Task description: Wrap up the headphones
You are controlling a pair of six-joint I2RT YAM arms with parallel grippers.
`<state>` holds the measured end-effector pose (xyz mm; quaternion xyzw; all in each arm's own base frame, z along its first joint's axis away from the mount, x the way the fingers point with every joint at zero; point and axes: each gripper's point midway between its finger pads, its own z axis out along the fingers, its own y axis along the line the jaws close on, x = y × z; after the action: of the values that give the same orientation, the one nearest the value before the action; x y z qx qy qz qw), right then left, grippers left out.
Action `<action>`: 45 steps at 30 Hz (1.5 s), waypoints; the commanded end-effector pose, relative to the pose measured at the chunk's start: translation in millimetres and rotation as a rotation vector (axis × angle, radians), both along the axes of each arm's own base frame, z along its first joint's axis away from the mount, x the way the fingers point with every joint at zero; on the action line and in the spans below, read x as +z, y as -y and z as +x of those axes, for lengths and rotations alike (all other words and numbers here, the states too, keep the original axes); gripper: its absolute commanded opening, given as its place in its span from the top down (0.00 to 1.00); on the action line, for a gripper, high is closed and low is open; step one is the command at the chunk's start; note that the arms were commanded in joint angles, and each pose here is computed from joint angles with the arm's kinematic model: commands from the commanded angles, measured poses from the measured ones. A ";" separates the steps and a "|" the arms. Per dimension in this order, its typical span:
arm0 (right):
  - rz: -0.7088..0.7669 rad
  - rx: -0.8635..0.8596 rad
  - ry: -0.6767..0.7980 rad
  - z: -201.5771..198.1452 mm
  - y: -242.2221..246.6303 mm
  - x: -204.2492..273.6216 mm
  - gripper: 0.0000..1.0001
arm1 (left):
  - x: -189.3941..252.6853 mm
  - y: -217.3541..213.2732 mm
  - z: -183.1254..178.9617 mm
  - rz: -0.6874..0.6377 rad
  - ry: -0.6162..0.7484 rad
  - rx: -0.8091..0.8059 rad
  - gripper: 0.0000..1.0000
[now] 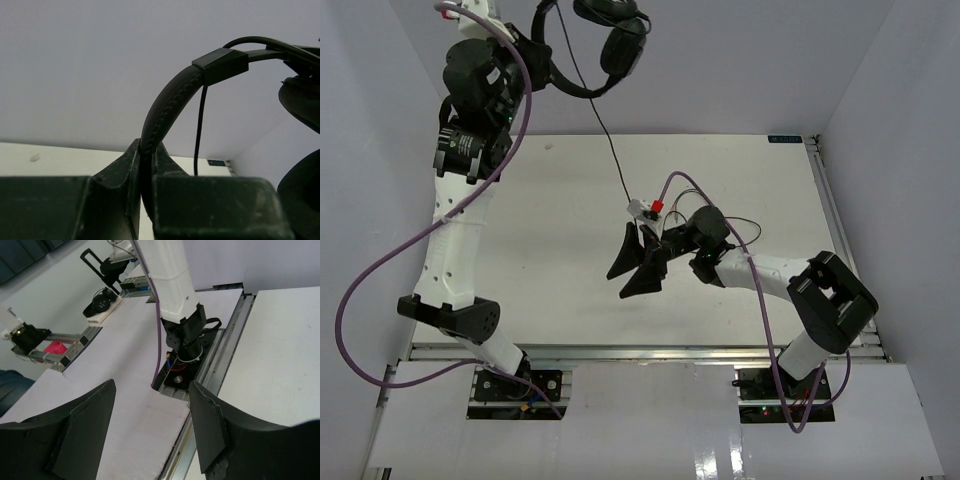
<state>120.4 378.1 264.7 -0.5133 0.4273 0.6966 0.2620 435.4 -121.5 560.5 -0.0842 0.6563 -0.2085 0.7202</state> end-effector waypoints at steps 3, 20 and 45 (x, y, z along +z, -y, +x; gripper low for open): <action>0.044 0.027 0.135 -27.8 9.1 4.7 0.43 | -8.0 -71.8 22.6 -0.059 -0.004 0.188 1.00; -0.114 -0.077 0.297 -9.4 9.8 -18.2 0.88 | -115.1 -134.4 42.5 0.060 -0.195 0.354 1.00; -0.210 -0.256 0.469 26.0 34.6 -26.4 0.92 | -133.0 -160.6 24.4 0.054 -0.230 0.361 1.00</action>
<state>149.7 346.9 213.0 -0.6132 0.5160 0.4759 0.3623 466.5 34.0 406.2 -0.2011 0.7386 -0.0429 0.6420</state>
